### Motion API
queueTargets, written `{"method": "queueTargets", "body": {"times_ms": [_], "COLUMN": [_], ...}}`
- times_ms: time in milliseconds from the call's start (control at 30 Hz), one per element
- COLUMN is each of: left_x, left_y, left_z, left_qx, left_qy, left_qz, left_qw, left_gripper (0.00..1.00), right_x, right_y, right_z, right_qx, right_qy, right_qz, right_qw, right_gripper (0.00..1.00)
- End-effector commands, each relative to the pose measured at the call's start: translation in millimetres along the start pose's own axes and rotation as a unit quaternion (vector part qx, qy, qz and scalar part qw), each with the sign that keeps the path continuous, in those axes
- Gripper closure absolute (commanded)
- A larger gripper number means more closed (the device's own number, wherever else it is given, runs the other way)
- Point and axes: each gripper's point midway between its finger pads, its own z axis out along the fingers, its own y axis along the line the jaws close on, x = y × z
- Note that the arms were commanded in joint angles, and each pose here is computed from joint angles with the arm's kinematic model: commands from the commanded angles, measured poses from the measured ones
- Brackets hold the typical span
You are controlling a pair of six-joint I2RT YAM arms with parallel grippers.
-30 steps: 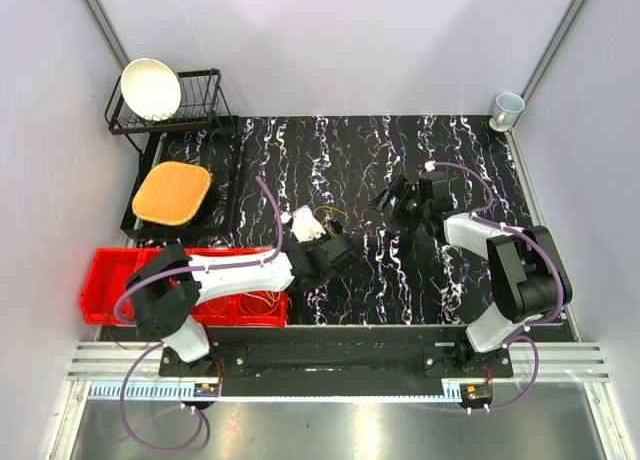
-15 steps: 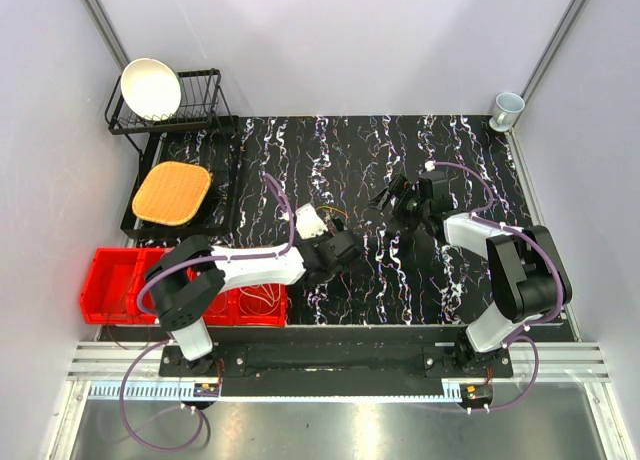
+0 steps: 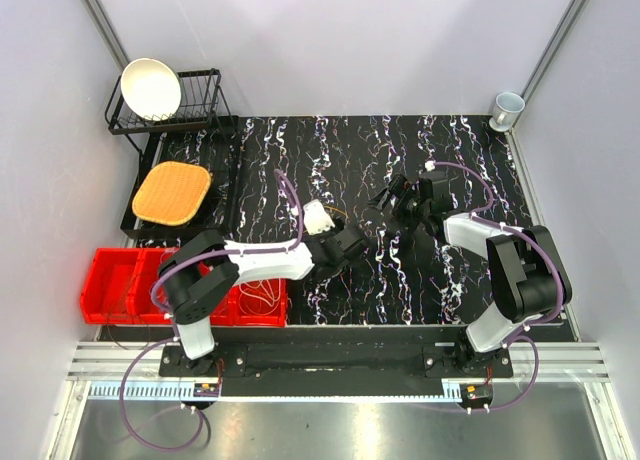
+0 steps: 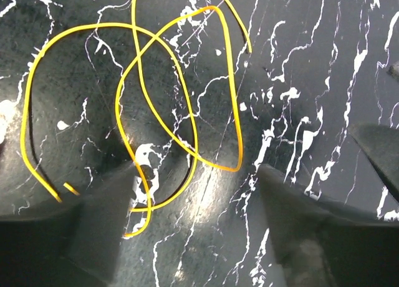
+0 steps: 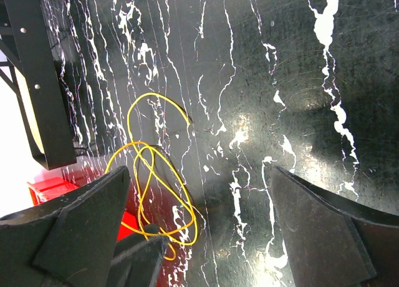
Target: Untangle the cables
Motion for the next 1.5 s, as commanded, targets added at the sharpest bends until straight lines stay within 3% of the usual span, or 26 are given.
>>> {"method": "queueTargets", "body": {"times_ms": [0, 33, 67, 133, 433, 633, 800, 933, 1200, 1467], "left_x": [-16.2, -16.1, -16.8, -17.0, -32.4, -74.1, -125.1, -189.8, -308.6, -362.3], "left_y": [-15.4, -14.1, -13.6, -14.4, -14.0, -24.4, -47.4, -46.0, 8.0, 49.7], "left_z": [5.0, 6.5, 8.9, 13.0, -5.3, -44.1, -103.9, -176.9, -295.2, -351.1], "left_qx": [0.011, 0.009, 0.006, 0.004, 0.013, 0.056, 0.148, 0.218, 0.235, 0.224], "left_qy": [-0.025, -0.025, -0.025, -0.013, -0.006, -0.029, -0.059, -0.120, -0.247, -0.304], "left_qz": [-0.019, -0.020, -0.021, -0.019, 0.012, 0.064, 0.111, 0.150, 0.129, 0.108], "left_qw": [0.999, 0.999, 0.999, 1.000, 1.000, 0.996, 0.981, 0.957, 0.931, 0.920], "left_gripper": [0.56, 0.63, 0.83, 1.00, 1.00, 1.00, 1.00, 1.00, 1.00, 1.00], "right_x": [-13.0, -12.5, -12.7, -13.4, -13.8, -12.3, -13.1, -12.7, -10.0, -7.3], "right_y": [15.2, 14.6, 14.8, 14.1, 13.8, 12.8, 12.8, 12.9, 13.3, 11.5], "right_z": [-2.3, -1.7, -1.3, -1.0, -1.0, 0.4, 0.0, 0.6, 3.4, 6.7], "right_qx": [-0.026, -0.026, -0.026, -0.025, -0.024, -0.023, -0.023, -0.024, -0.030, -0.032], "right_qy": [-0.019, -0.018, -0.018, -0.019, -0.020, -0.017, -0.018, -0.017, -0.010, -0.004], "right_qz": [-0.008, -0.009, -0.008, -0.007, -0.007, -0.007, -0.007, -0.006, -0.002, 0.000], "right_qw": [0.999, 0.999, 0.999, 0.999, 1.000, 1.000, 1.000, 1.000, 0.999, 0.999], "right_gripper": [0.00, 0.00, 0.00, 0.00, 0.00, 0.00, 0.00, 0.00, 0.00, 0.00]}}
